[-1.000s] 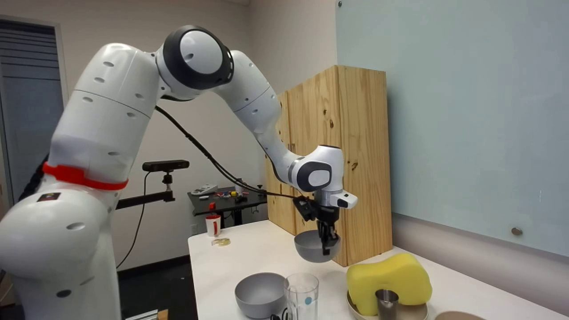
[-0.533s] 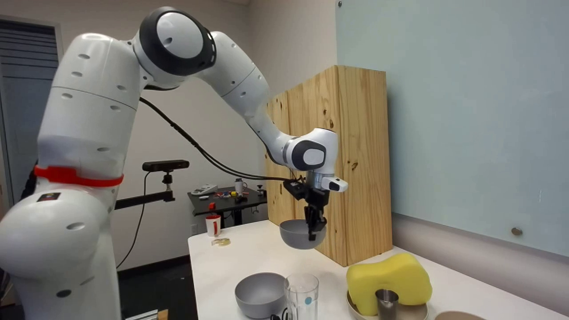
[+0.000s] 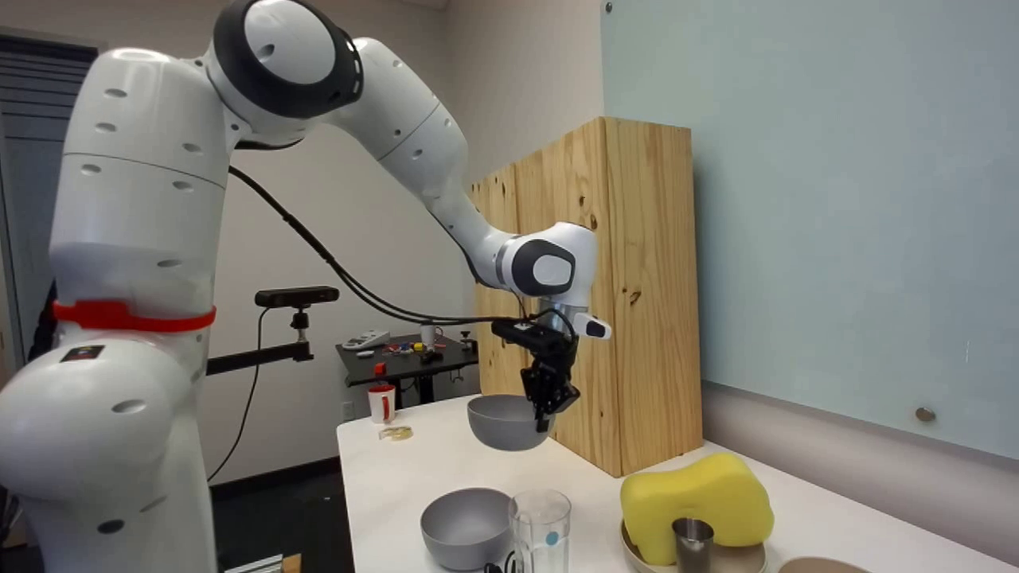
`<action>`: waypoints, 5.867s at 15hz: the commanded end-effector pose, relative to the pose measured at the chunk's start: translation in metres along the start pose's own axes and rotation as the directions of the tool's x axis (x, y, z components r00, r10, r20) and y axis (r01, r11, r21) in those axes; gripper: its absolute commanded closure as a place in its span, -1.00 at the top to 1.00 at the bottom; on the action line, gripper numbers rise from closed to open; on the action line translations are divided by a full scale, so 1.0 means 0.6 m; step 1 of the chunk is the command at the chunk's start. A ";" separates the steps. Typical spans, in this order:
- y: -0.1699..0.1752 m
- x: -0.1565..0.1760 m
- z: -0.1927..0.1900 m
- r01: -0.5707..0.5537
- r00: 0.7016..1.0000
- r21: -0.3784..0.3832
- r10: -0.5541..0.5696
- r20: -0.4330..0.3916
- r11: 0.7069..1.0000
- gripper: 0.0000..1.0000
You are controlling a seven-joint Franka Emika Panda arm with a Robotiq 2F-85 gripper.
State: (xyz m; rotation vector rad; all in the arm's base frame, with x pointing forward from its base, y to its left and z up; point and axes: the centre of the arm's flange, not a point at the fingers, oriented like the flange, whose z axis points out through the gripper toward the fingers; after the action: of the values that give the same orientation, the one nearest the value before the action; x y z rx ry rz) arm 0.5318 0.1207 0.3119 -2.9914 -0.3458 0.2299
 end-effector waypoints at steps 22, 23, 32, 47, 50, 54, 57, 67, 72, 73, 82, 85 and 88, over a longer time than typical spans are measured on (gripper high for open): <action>-0.028 -0.110 0.040 0.547 0.836 -0.074 -0.540 0.097 0.834 -0.98; -0.030 -0.116 0.047 0.556 0.830 -0.068 -0.549 0.094 0.828 -0.98; -0.018 -0.169 0.130 0.602 0.794 -0.031 -0.595 0.124 0.798 -0.98; 0.011 -0.133 0.152 0.665 0.746 -0.139 -0.661 0.078 0.734 -0.98; -0.008 -0.125 0.169 0.687 0.727 -0.136 -0.681 0.093 0.714 -0.98; -0.030 -0.116 0.199 0.718 0.696 -0.130 -0.708 0.121 0.683 -0.98; -0.040 -0.111 0.210 0.742 0.671 -0.119 -0.729 0.137 0.660 -0.98; -0.059 -0.090 0.165 0.765 0.644 -0.118 -0.756 0.113 0.633 -0.98; -0.061 -0.093 0.154 0.773 0.634 -0.121 -0.768 0.093 0.623 -0.98; -0.060 -0.094 0.152 0.773 0.633 -0.122 -0.769 0.089 0.622 -0.98; -0.036 -0.098 0.161 0.750 0.660 -0.128 -0.747 0.076 0.649 -0.98; -0.026 -0.096 0.168 0.740 0.671 -0.131 -0.737 0.079 0.660 -0.98; -0.022 -0.098 0.170 0.739 0.673 -0.128 -0.735 0.082 0.662 -0.98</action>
State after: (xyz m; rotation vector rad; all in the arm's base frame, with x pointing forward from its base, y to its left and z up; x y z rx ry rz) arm 0.4608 0.1363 0.2315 -2.6999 -1.5825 0.1423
